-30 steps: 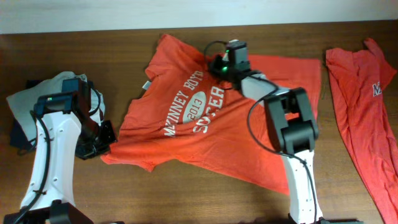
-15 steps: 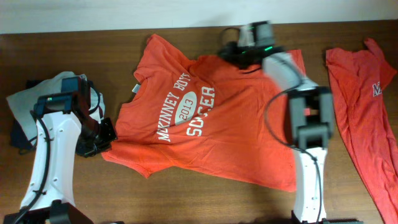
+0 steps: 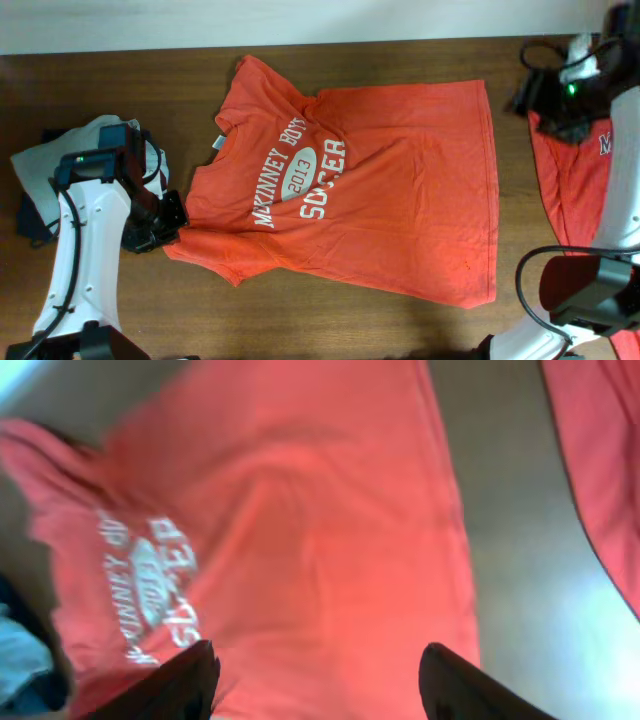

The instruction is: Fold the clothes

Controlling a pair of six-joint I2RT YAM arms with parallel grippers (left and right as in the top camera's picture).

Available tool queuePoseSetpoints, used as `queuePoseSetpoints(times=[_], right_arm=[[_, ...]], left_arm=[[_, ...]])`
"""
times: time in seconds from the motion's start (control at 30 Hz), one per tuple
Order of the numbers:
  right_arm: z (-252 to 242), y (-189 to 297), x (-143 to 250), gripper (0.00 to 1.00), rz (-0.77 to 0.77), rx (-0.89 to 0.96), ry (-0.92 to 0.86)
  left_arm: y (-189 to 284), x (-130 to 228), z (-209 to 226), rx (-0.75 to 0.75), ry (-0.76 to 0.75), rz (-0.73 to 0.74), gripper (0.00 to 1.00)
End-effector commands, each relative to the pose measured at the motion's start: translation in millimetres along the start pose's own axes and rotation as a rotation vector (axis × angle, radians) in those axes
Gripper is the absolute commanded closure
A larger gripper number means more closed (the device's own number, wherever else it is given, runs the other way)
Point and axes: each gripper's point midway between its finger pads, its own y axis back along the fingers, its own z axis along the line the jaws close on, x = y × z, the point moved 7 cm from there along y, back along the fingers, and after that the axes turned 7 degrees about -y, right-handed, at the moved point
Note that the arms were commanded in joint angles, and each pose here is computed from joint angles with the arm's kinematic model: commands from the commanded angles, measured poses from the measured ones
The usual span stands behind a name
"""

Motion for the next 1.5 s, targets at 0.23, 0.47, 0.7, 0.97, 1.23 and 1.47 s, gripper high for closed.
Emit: queuePoseSetpoints(times=[0.23,0.47,0.7,0.97,1.23,1.47], right_arm=[[-26,-21,36,0.26,0.203,0.156,-0.040],[-51,-93,79,0.25,0.475,0.169,-0.110],[-81,-142,139,0.25,0.712,0.180,-0.197],[-98,-164,168,0.26,0.730,0.194,-0.200],[-81,-101,173,0.25,0.446,0.102,-0.076],[-88,-62,202,0.16,0.195,0.146,-0.199]], left_arm=[[6,6,1,0.004,-0.033,0.001,0.95],[6,4,1,0.005,-0.034,-0.010,0.95],[6,4,1,0.005,-0.037,-0.012,0.96],[6,0,1,0.007,-0.038,-0.031,0.95],[6,-1,1,0.007,-0.039,-0.037,0.95],[6,-1,0,0.007,-0.070,-0.040,0.94]])
